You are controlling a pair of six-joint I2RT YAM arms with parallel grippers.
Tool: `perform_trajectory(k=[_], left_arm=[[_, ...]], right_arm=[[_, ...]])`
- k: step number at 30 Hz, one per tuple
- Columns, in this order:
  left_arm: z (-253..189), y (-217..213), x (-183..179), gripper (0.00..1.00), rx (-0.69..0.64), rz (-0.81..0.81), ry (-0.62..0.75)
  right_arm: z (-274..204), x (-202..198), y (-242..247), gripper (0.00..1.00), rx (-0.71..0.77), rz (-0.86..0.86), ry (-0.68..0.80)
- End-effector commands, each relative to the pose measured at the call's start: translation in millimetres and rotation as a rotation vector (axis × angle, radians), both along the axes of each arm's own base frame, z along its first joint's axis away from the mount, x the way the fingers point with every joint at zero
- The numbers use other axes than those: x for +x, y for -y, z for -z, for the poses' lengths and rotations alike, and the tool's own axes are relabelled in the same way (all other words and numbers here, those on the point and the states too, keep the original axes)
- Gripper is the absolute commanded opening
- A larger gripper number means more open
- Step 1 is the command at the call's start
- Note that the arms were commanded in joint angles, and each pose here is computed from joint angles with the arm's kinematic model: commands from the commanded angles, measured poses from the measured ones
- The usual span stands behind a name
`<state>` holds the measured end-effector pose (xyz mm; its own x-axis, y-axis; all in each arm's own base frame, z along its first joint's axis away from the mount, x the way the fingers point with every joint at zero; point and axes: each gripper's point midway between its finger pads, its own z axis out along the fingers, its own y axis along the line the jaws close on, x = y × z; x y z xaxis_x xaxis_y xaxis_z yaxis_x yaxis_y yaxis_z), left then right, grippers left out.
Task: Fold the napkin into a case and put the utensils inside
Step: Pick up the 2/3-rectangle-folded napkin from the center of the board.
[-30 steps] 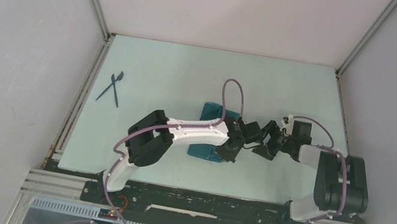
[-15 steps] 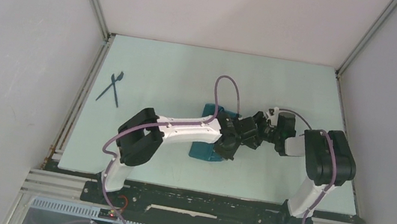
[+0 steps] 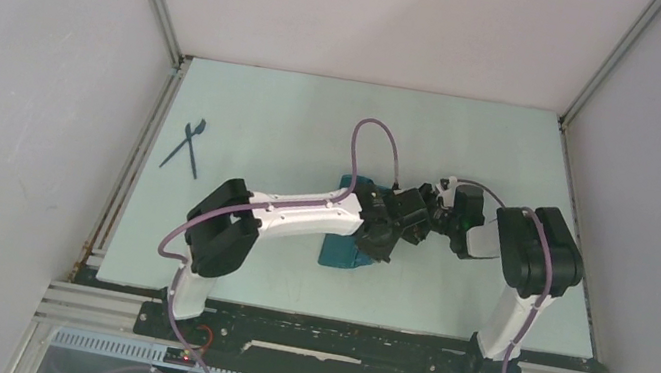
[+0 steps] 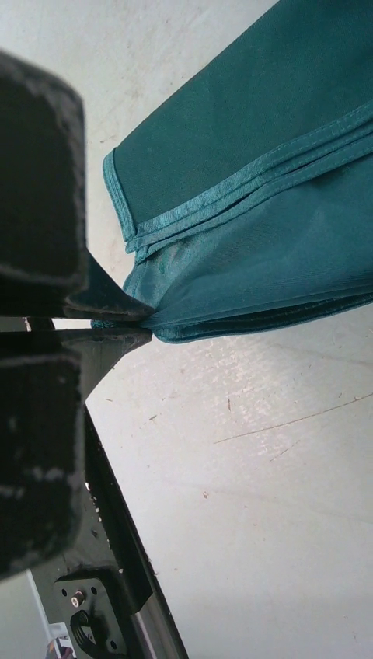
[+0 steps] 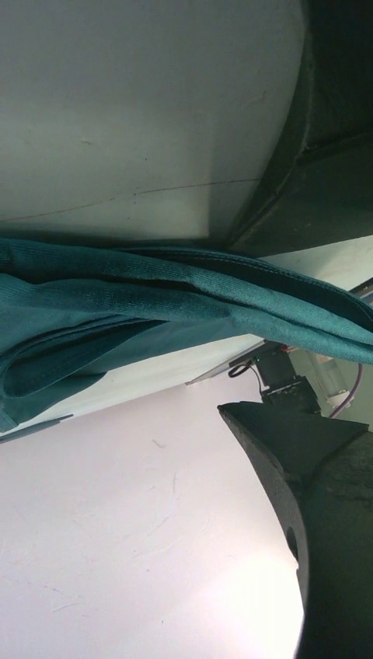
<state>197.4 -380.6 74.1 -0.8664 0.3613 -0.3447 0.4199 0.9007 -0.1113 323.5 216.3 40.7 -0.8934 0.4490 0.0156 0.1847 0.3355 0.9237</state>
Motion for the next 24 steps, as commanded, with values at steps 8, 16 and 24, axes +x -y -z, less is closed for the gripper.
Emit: perform_trajectory(k=[8, 16, 24], left_arm=[[-19.3, 2.7, 3.3, 0.0, -0.055, 0.003, 0.024], [-14.9, 12.5, -3.0, 0.0, -0.098, 0.035, -0.015], [-10.7, 16.1, -4.0, 0.0, -0.149, 0.039, -0.036]], right_arm=[[9.0, 23.6, 12.3, 0.57, 0.002, 0.087, 0.034], [-0.1, 30.9, 13.3, 0.2, 0.015, 0.101, 0.083], [-10.5, 35.0, 13.5, 0.0, 0.029, 0.103, 0.115]])
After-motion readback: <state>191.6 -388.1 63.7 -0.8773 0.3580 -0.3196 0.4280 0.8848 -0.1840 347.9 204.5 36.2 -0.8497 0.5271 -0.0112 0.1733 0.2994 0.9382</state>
